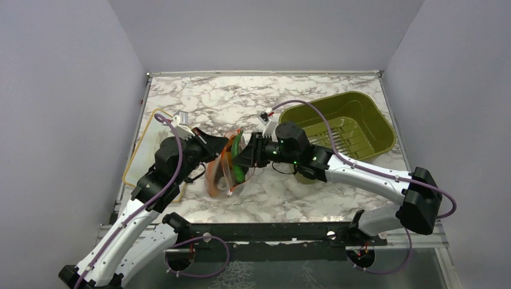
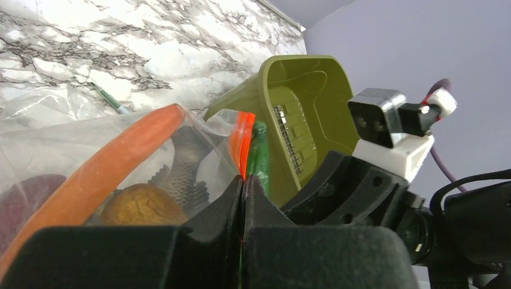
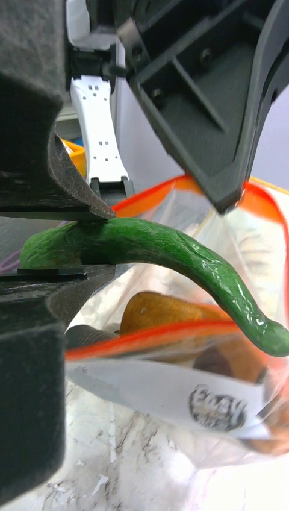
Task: Place the food in the zip-top bag and seal the zipper
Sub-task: Place the fake vegetable in the zipper food storage bag, then zip the zipper food storage bag at the center of the board.
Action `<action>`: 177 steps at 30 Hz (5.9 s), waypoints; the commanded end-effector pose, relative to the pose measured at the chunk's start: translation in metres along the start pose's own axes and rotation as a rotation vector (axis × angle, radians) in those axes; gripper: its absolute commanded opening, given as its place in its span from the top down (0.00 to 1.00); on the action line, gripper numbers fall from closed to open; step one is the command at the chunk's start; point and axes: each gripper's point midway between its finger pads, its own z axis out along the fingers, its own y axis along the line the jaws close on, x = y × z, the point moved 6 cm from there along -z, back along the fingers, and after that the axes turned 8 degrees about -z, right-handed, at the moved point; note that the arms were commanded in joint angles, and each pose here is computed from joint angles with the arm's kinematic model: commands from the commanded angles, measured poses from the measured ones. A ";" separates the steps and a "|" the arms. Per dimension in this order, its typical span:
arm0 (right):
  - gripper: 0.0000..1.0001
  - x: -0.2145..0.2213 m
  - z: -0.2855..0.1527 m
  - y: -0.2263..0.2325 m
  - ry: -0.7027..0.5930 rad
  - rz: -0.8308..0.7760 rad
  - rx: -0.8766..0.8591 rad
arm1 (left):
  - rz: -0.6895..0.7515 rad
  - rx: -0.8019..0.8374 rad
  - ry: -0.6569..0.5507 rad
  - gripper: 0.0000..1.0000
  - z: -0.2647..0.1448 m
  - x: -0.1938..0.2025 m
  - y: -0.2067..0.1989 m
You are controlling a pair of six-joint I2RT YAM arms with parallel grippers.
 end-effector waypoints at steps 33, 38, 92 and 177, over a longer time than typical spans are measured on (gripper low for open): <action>0.56 0.014 0.004 0.010 0.020 -0.228 0.048 | -0.024 0.113 -0.025 1.00 -0.007 -0.006 -0.019; 0.45 -0.002 -0.016 0.017 -0.018 -0.271 0.099 | -0.024 0.129 -0.017 1.00 -0.010 -0.006 -0.022; 0.99 -0.004 -0.038 -0.013 -0.153 0.149 0.443 | 0.905 0.480 0.028 0.49 -0.066 0.012 0.000; 0.65 0.035 -0.003 0.039 -0.049 -1.298 -0.408 | 1.349 0.720 0.265 1.00 -0.073 0.047 0.034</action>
